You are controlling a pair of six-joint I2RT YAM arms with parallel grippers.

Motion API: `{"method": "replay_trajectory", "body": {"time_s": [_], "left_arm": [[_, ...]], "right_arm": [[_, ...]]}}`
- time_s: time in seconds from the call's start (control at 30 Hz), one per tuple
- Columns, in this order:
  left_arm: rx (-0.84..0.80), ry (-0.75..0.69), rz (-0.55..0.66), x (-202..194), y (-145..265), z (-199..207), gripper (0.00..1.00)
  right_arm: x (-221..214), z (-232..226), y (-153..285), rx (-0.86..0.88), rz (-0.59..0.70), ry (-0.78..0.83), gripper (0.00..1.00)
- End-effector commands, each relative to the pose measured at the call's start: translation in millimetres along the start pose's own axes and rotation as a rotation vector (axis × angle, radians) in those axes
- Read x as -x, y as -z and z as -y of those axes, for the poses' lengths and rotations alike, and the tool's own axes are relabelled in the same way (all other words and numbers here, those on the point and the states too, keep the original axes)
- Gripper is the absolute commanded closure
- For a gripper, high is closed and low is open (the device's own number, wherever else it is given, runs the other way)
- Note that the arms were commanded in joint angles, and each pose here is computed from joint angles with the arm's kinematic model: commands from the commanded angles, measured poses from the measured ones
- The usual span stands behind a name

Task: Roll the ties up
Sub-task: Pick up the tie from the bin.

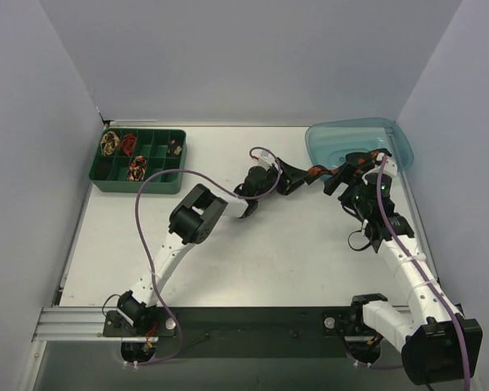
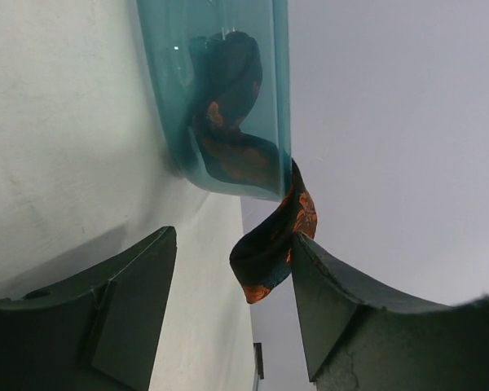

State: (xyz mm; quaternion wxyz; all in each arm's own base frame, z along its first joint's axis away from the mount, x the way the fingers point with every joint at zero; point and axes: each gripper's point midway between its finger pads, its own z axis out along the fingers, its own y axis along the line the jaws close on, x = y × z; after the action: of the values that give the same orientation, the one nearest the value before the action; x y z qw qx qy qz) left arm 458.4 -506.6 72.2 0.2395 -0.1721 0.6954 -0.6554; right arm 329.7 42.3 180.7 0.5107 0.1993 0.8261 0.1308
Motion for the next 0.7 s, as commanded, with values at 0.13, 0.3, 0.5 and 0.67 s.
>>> {"method": "replay_trajectory", "body": {"time_s": [0.13,0.3,0.5,0.67], "left_arm": [[-0.162,-0.053,0.054,-1,-7,52,0.33],[-0.175,-0.057,0.073,3,-10,55,0.57],[-0.195,-0.056,0.077,7,-14,68,0.92],[-0.138,-0.135,0.024,14,-19,85,1.00]], "right_arm": [[20,-9,6,0.026,0.046,-0.006,0.00],[17,-9,5,0.028,0.037,-0.006,0.00],[18,-9,6,0.027,0.043,-0.005,0.00],[19,-9,7,0.026,0.046,-0.005,0.00]]}}
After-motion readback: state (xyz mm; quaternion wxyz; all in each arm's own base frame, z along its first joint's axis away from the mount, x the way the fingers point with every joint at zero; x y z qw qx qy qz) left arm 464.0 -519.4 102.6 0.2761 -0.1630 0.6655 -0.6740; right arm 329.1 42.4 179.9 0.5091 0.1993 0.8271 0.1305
